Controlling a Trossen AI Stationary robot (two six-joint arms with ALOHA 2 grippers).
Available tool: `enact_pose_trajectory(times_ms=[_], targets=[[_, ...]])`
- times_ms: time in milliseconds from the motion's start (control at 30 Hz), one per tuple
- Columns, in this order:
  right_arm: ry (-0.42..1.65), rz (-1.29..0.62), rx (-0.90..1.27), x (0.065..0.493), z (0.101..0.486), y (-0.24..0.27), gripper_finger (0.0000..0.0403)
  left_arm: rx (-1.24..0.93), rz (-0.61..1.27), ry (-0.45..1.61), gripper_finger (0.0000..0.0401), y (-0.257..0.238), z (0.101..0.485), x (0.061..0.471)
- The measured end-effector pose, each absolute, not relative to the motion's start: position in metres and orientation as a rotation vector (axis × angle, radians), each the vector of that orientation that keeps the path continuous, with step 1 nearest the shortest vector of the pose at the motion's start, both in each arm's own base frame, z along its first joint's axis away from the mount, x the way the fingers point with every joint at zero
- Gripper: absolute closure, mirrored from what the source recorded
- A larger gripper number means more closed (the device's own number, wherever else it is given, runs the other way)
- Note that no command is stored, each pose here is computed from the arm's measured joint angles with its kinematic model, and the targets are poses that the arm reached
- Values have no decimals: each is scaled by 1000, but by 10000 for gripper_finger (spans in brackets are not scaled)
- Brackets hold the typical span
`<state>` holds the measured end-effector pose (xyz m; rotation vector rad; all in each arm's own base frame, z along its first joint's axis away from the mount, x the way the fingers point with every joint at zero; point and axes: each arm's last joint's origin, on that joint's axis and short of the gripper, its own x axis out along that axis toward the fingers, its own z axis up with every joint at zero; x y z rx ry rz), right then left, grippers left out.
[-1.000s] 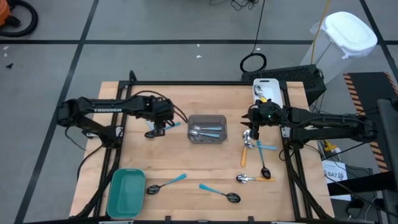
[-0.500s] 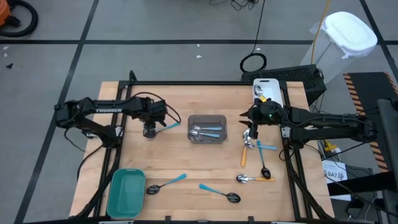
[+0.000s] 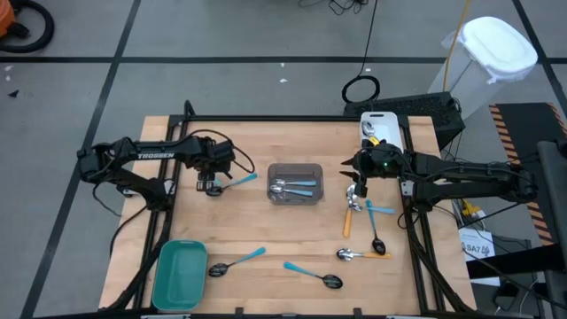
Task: Sort silverware by color (type)
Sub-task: Put the left light blue spoon into the black bin
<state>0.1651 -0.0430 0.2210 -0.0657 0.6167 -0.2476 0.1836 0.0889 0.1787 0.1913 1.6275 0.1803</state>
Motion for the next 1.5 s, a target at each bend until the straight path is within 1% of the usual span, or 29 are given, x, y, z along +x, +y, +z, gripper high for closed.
enact_pose_trajectory(times_ms=[267,433,633,800,967,1133,1300,1500], targets=[[622,-249,-55,165,220,-43,271,254,107,1635,231,89,179,183],[625,-249,-52,165,220,-43,271,257,103,1634,231,89,178,183],[624,-249,-52,165,220,-43,271,271,63,1667,231,84,162,175],[623,-250,-53,165,220,-43,271,374,107,1705,231,79,151,171],[614,-250,-55,165,221,-43,271,439,102,1667,231,78,148,174],[615,-250,-57,165,221,-43,271,486,57,1665,231,78,147,175],[615,-250,-57,165,221,-43,271,475,-10,1656,231,81,147,173],[616,-250,-57,165,221,-43,271,440,-25,1647,231,88,147,170]])
